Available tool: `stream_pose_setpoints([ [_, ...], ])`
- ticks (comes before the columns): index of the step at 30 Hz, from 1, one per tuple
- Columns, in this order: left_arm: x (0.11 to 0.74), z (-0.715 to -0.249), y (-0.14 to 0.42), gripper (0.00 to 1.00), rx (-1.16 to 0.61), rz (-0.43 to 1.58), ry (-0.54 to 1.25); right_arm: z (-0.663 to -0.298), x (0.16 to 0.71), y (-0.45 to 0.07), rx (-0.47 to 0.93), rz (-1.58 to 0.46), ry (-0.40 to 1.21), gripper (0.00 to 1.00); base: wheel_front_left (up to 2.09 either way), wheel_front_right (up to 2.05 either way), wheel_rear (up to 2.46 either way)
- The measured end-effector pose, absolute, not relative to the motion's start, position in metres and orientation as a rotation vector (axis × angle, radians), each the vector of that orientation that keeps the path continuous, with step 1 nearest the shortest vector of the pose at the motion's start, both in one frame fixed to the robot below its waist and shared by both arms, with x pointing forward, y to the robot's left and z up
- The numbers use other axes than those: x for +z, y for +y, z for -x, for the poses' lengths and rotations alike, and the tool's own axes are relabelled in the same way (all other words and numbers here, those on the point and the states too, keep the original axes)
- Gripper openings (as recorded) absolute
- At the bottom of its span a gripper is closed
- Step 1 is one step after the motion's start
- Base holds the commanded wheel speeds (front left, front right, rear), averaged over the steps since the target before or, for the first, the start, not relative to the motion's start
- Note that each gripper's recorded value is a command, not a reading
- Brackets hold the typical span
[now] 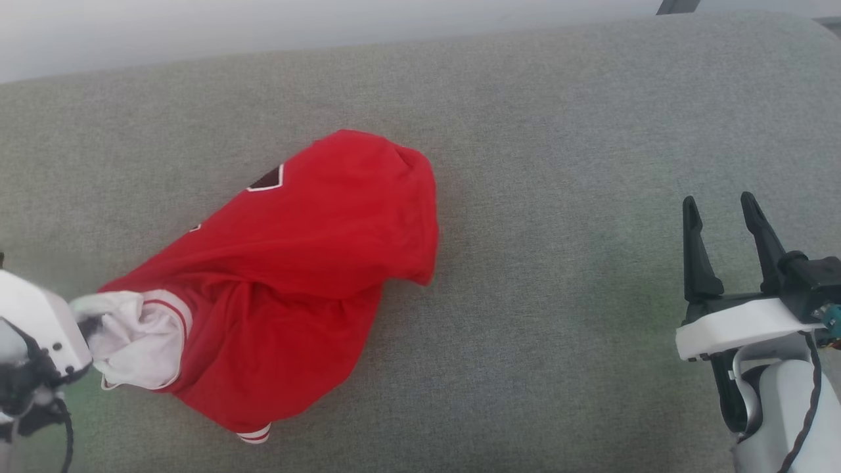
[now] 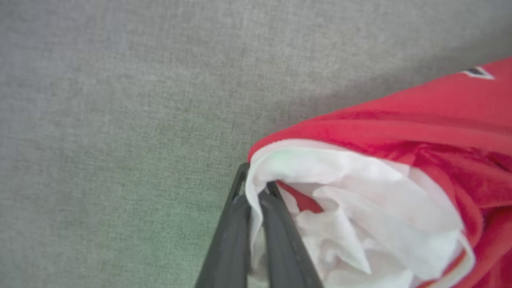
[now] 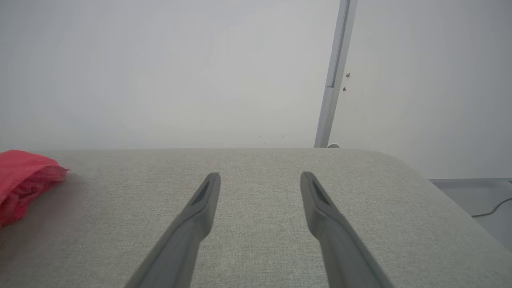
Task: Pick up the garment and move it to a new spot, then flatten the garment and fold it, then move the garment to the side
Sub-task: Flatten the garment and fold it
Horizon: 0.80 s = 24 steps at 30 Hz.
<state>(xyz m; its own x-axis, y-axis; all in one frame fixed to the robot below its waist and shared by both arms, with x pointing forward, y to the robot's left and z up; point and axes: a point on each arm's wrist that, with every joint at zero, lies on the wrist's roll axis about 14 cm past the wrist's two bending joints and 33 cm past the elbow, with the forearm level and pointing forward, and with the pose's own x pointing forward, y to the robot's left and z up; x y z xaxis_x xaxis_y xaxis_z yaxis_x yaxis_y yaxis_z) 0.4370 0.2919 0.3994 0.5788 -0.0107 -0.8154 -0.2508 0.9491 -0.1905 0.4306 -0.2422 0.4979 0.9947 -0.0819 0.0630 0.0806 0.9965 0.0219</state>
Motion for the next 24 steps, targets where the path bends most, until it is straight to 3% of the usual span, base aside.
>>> stream_pose_setpoints([
  [5, 0.386, -0.433, 0.294, 0.0, 0.152, 0.346, 0.954, -0.433, 0.495, -0.239, -0.068, -0.016, -0.055, 1.0, 0.0, 0.0, 0.0],
  [6, 0.388, -0.435, 0.294, 0.32, 0.143, 0.341, 0.937, -0.434, 0.495, -0.238, -0.065, -0.016, -0.054, 1.0, 0.0, 0.0, 0.0],
  [7, 0.39, -0.437, 0.295, 0.5, 0.137, 0.342, 0.918, -0.434, 0.495, -0.237, -0.062, -0.017, -0.055, 1.0, 0.0, 0.0, 0.0],
  [8, 0.393, -0.44, 0.295, 0.98, 0.132, 0.345, 0.9, -0.435, 0.495, -0.235, -0.057, -0.018, -0.055, 1.0, 0.0, 0.0, 0.0],
  [14, 0.423, -0.452, 0.3, 1.0, 0.093, 0.303, 0.744, -0.438, 0.495, -0.226, -0.024, -0.016, -0.056, 1.0, 0.0, 0.0, 0.0],
  [24, 0.508, -0.455, 0.301, 1.0, 0.003, 0.135, 0.262, -0.449, 0.496, -0.181, 0.118, -0.023, -0.051, 1.0, 0.0, 0.0, 0.0],
])
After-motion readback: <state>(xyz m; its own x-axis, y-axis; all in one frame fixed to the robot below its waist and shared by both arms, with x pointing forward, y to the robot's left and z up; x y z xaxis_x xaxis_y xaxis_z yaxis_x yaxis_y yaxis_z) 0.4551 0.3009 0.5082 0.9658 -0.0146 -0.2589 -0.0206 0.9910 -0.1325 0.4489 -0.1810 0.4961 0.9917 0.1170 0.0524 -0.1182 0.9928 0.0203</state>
